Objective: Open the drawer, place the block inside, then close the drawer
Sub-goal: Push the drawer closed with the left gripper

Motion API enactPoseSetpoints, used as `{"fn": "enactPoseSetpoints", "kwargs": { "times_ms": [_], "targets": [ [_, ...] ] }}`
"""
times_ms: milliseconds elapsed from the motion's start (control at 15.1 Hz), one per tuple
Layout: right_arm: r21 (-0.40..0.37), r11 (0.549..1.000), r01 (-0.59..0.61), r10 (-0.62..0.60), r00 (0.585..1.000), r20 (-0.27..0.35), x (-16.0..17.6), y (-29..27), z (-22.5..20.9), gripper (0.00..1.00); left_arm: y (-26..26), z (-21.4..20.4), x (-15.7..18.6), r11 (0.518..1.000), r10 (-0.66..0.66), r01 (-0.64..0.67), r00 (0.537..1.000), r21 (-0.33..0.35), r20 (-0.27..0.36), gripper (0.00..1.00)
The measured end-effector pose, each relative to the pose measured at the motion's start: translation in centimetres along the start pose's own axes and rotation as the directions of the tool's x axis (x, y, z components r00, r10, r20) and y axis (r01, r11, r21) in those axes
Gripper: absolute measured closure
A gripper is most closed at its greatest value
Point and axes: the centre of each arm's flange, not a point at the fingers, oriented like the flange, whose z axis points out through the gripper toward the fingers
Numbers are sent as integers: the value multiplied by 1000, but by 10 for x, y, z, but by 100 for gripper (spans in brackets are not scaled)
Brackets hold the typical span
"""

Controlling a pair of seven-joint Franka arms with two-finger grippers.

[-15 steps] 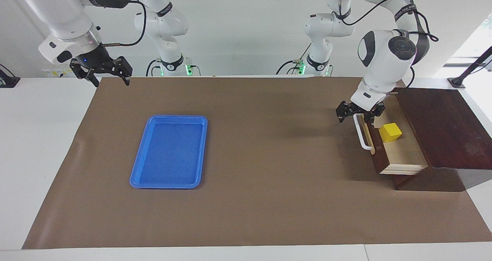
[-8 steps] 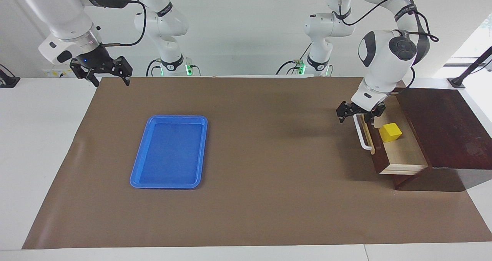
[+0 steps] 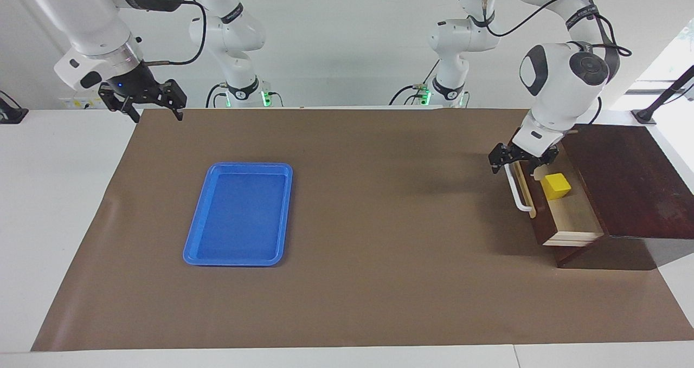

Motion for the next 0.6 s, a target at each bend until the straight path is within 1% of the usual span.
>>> {"fn": "enactPoseSetpoints", "kwargs": {
  "times_ms": [199, 397, 596],
  "targets": [
    [0, 1000, 0, 0, 1000, 0, 0, 0, 0, 0, -45, -1, 2, 999, -39, 39, 999, 2, -35, 0],
    [0, 1000, 0, 0, 1000, -1, 0, 0, 0, 0, -89, -3, -1, 999, -40, 41, 998, 6, -55, 0],
    [0, 1000, 0, 0, 1000, -1, 0, 0, -1, 0, -90, -5, 0, 999, -35, 35, 998, -1, -58, 0]
  ]
}}
